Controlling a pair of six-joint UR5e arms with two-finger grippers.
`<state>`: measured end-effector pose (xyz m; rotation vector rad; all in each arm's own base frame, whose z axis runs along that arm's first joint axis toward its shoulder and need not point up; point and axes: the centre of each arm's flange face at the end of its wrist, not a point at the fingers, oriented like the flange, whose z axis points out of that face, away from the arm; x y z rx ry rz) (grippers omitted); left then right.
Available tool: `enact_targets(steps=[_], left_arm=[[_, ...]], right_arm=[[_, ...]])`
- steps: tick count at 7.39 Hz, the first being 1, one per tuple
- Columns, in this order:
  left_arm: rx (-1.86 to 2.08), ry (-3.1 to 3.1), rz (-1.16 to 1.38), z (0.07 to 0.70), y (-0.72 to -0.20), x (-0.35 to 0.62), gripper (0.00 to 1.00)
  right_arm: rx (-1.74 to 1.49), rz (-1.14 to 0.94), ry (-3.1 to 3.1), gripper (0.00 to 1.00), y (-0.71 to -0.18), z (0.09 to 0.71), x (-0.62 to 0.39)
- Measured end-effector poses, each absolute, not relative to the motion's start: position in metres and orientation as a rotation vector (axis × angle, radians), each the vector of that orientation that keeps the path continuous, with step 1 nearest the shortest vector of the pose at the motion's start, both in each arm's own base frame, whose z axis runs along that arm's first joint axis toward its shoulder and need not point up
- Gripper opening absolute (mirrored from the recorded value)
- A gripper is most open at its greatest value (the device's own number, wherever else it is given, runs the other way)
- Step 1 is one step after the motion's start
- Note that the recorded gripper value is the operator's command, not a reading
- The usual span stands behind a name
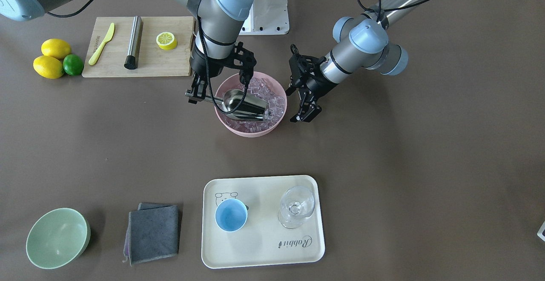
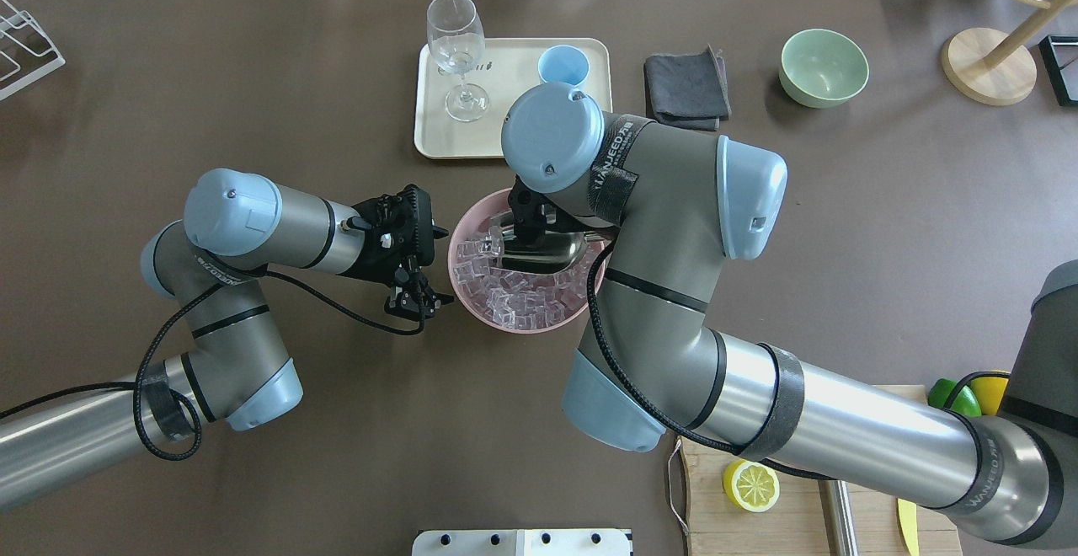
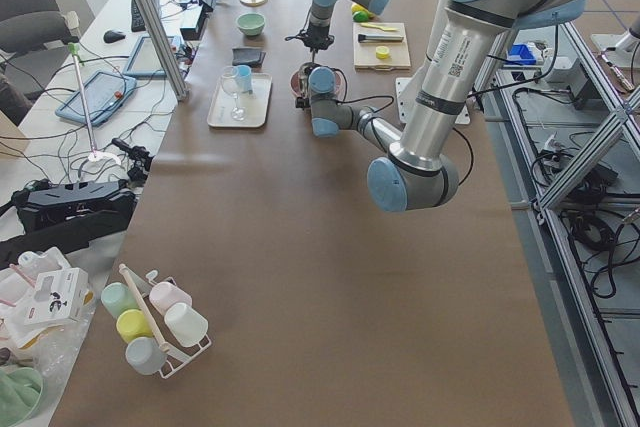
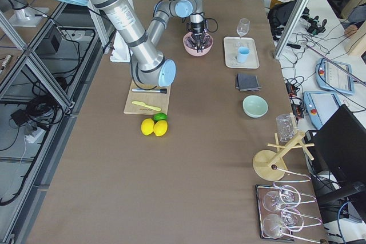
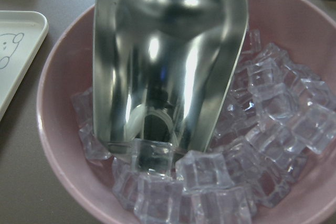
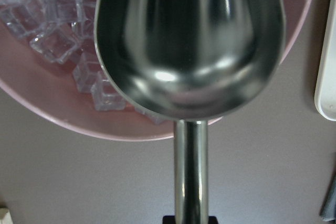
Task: Put ice in cup with scoop
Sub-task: 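Tilt the scoop up and lift an ice cube out with the right gripper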
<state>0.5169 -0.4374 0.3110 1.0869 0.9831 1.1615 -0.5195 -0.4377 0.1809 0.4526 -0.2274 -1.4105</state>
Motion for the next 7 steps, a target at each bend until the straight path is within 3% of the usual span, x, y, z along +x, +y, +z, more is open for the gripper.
enact_targets(steps=[7], left_arm=[[1.094,0.983,1.158,0.314,-0.439,0.513,0.98]], right_arm=[[0.605,-1.365,-0.302,0.00,-0.435,0.239,-0.522]])
